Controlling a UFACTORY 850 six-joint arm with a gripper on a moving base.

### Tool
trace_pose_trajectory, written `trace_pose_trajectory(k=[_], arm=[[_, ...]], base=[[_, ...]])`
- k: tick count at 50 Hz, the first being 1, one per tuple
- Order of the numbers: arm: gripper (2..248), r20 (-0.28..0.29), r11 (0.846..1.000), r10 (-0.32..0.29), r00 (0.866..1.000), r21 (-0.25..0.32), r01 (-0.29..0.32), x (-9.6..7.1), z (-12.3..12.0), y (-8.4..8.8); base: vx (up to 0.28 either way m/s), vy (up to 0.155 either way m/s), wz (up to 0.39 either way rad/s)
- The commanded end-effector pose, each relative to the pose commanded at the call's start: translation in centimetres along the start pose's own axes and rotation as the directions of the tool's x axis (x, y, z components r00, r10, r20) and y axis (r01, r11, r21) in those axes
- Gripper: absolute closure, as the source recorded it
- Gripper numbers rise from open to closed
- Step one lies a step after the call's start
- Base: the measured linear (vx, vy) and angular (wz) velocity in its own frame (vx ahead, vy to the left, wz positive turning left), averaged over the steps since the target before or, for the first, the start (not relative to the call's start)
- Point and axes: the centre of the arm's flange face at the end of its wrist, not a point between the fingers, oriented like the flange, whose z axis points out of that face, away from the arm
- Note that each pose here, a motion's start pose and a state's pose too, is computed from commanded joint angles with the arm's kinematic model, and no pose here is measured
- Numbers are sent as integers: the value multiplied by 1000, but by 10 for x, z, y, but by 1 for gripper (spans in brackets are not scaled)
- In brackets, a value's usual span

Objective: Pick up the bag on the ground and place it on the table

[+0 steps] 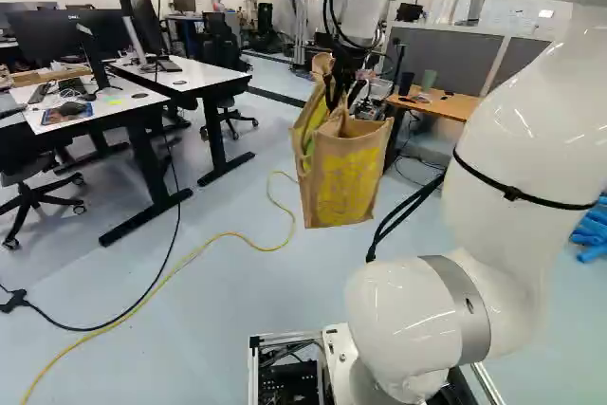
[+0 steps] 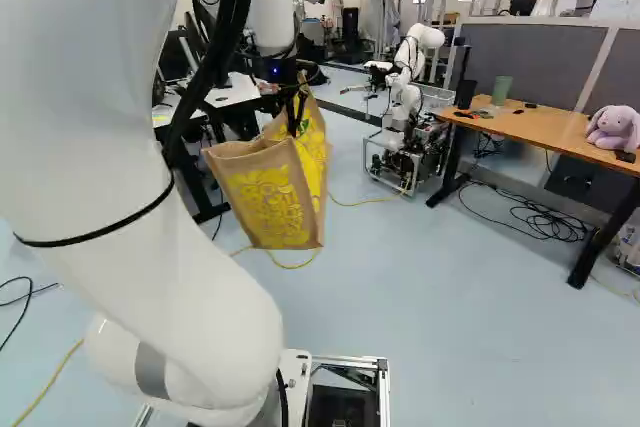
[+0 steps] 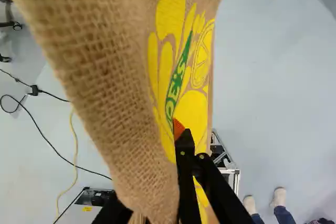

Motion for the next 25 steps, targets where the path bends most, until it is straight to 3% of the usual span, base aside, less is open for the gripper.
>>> trace_pose_trajectory(k=[25], arm=[[229, 4, 1000, 4, 1000, 2, -4, 3, -36, 2]], base=[[0, 0, 0]])
